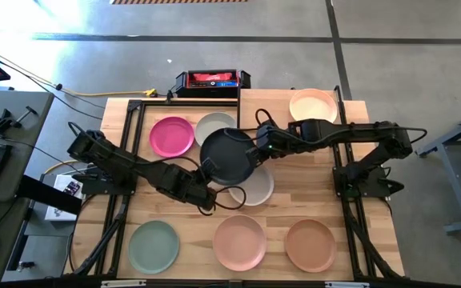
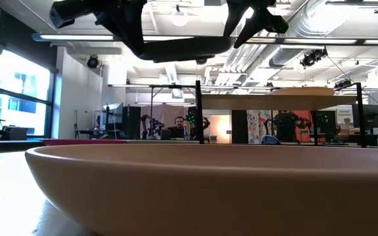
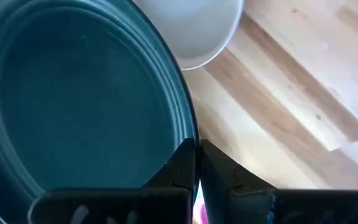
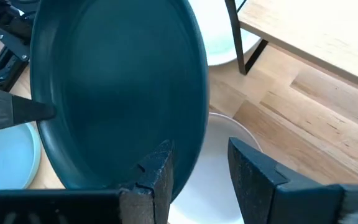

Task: Place and stack plates onto a shelf
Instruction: Move the blue plate to the middle right of the table

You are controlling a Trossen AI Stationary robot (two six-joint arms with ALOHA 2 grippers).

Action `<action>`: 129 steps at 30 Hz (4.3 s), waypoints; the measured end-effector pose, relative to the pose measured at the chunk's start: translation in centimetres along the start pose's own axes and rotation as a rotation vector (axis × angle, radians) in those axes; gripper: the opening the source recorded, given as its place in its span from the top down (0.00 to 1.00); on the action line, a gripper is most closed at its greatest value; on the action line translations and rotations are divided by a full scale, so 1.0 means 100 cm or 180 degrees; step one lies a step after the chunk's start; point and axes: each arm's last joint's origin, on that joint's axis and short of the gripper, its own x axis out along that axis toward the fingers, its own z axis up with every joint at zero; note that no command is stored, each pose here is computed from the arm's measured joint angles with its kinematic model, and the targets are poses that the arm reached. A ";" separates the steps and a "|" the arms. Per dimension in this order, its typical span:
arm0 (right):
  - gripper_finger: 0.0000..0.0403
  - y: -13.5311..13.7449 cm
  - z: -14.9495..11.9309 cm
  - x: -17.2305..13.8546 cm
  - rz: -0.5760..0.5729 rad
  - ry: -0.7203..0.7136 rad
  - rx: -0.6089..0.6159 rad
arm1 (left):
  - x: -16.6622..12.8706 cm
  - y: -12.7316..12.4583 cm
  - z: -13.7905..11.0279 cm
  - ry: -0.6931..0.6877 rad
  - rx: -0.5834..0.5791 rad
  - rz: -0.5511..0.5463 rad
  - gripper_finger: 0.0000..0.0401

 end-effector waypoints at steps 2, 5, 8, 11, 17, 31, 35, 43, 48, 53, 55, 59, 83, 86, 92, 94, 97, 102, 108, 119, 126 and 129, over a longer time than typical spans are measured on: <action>0.68 0.000 0.000 0.000 0.0000 0.0000 -0.0001 | 0.000 0.000 0.000 0.0019 0.0059 0.0013 1.00; 0.68 0.000 0.000 0.000 0.0000 0.0001 -0.0001 | 0.000 0.000 0.000 0.0038 0.0112 0.0046 1.00; 0.69 0.000 0.000 0.000 0.0000 0.0001 -0.0001 | 0.000 0.001 0.000 0.0061 0.0133 0.0086 1.00; 0.71 0.000 0.000 0.000 0.0000 0.0000 -0.0001 | 0.000 0.002 -0.001 0.0124 0.0135 0.0165 1.00; 0.80 0.000 0.000 0.000 0.0001 0.0000 0.0000 | 0.000 0.002 -0.001 0.0136 0.0133 0.0180 1.00; 0.99 0.000 0.000 0.000 0.0002 -0.0015 0.0154 | 0.000 0.002 -0.001 0.0135 0.0097 0.0197 0.97; 1.00 0.000 0.000 0.000 0.0001 -0.0012 0.0155 | 0.000 0.002 0.000 0.0116 0.0050 0.0204 0.96; 1.00 0.000 0.000 0.000 -0.0010 -0.0007 0.0171 | 0.000 0.004 0.002 0.0032 -0.0126 0.0243 0.96; 1.00 -0.001 0.000 0.000 -0.0023 0.0007 0.0166 | 0.000 0.004 0.003 -0.0011 -0.0398 0.0215 0.96; 1.00 -0.001 -0.001 0.000 -0.0046 0.0004 0.0169 | 0.000 0.004 0.004 -0.0095 -0.0647 0.0117 0.96; 1.00 -0.001 -0.001 0.000 -0.0047 0.0005 0.0168 | 0.000 0.003 0.004 -0.0135 -0.0730 0.0062 0.96; 1.00 -0.001 -0.001 0.000 -0.0049 0.0005 0.0169 | 0.003 0.005 0.002 -0.0197 -0.0948 -0.0086 0.96; 1.00 -0.005 0.001 0.001 -0.0128 0.0044 0.0182 | 0.016 0.017 -0.006 -0.0303 -0.1941 -0.0516 0.78; 1.00 -0.006 0.000 0.001 -0.0152 0.0065 0.0174 | 0.016 0.017 -0.006 -0.0303 -0.2008 -0.0534 0.72; 1.00 -0.011 0.000 -0.003 -0.0226 0.0107 0.0166 | 0.006 0.021 -0.002 -0.0417 -0.2005 -0.0510 0.67; 1.00 -0.016 0.000 -0.005 -0.0344 0.0143 0.0212 | 0.000 0.026 -0.002 -0.0473 -0.2046 -0.0488 0.67; 1.00 -0.024 -0.002 -0.009 -0.0532 0.0224 0.0206 | -0.008 0.034 -0.001 -0.0567 -0.2147 -0.0460 0.67; 1.00 -0.032 -0.006 -0.018 -0.0668 0.0357 0.0191 | -0.017 0.044 -0.002 -0.0652 -0.2201 -0.0413 0.67; 1.00 -0.048 -0.018 -0.043 -0.0850 0.0711 0.0048 | -0.020 0.044 -0.005 -0.0573 -0.2225 -0.0443 0.67; 1.00 -0.080 -0.048 -0.094 -0.0809 0.0706 0.0069 | -0.020 0.042 -0.008 -0.0439 -0.2284 -0.0472 0.67; 1.00 -0.120 -0.082 -0.088 -0.0768 0.0664 0.0566 | -0.020 0.042 -0.008 -0.0440 -0.2285 -0.0471 0.67; 1.00 -0.135 -0.095 -0.081 -0.0602 0.0693 0.0812 | -0.020 0.042 -0.008 -0.0441 -0.2285 -0.0471 0.67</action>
